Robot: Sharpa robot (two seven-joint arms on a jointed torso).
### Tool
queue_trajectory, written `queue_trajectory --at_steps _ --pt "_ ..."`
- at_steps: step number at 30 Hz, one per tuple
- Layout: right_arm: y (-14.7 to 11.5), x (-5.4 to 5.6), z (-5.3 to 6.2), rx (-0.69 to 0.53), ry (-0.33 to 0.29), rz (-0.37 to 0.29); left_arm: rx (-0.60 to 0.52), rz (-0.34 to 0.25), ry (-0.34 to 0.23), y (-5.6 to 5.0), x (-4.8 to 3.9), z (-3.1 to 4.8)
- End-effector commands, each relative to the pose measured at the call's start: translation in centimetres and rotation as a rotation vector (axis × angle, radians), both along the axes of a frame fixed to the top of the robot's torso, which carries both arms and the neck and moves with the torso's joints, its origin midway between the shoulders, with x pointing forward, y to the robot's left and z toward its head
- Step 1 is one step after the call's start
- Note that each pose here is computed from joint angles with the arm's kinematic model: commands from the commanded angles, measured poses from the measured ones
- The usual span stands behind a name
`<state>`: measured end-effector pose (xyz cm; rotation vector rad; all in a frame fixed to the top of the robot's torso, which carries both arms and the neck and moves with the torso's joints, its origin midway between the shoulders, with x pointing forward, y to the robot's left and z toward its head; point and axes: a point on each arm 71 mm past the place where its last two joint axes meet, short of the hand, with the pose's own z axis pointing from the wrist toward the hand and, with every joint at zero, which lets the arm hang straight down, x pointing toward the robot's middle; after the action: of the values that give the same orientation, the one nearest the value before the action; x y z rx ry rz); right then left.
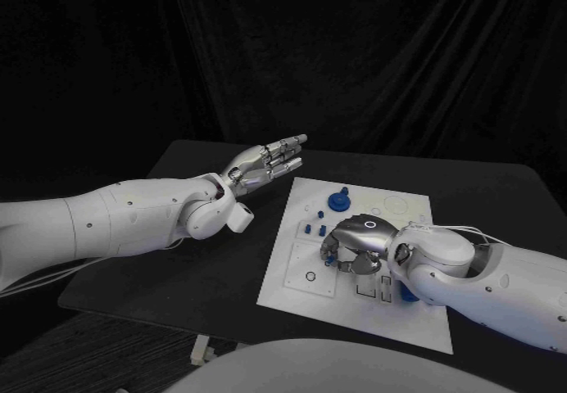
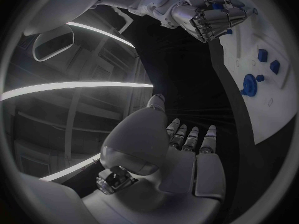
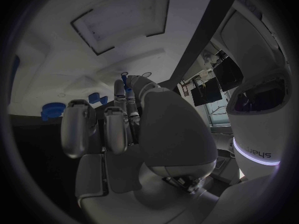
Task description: Assemble the parts on the task board
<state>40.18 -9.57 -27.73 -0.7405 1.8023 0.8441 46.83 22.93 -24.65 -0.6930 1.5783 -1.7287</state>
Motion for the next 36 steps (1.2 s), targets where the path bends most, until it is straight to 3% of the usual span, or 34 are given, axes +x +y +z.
queue_trajectory --at_steps 1,36 --pt "0.00 -0.05 -0.20 -0.004 0.001 -0.009 -0.061 -0.014 -0.050 -0.15 -0.15 0.44" --pt "0.29 -0.13 -0.57 0.017 -0.005 -0.013 -0.054 -0.017 -0.026 -0.01 -0.33 -0.12"
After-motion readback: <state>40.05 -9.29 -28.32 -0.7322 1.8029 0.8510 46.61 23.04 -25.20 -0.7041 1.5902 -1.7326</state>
